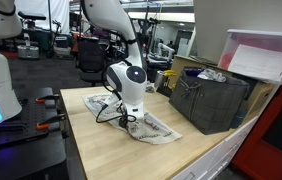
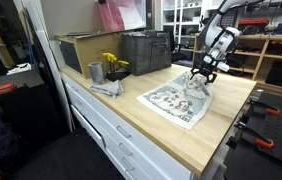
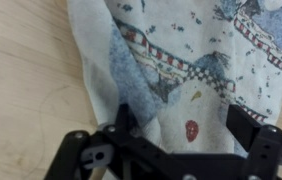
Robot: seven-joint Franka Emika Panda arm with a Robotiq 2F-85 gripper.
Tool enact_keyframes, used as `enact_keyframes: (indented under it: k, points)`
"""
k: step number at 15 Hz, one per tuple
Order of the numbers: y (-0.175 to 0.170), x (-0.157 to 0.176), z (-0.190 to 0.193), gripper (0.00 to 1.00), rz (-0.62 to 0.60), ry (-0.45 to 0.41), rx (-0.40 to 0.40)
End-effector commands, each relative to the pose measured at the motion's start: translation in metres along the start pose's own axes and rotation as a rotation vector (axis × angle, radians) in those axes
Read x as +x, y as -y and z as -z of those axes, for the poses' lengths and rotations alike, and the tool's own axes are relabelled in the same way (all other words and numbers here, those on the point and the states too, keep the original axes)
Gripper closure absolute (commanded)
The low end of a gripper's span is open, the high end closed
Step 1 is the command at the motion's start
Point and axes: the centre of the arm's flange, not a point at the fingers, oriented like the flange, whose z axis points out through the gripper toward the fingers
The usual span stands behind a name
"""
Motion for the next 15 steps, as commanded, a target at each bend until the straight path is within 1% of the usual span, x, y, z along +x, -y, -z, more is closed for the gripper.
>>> enact_keyframes:
  k: [1, 2, 4, 6, 9, 12, 15]
  points:
    - [0.008, 0.002, 0.017, 0.00, 0.025, -0.013, 0.068]
    - [0.008, 0.005, 0.018, 0.00, 0.020, -0.022, 0.075]
    - [0.006, 0.008, 0.021, 0.00, 0.017, -0.062, 0.050]
    - [0.003, 0.009, 0.021, 0.00, 0.026, -0.080, 0.010]
    - [0.001, 0.005, 0.017, 0.00, 0.039, -0.079, -0.020]
    - [0.008, -0.006, 0.005, 0.00, 0.066, -0.070, -0.049]
    - [0.012, -0.017, -0.003, 0.00, 0.098, -0.059, -0.055]
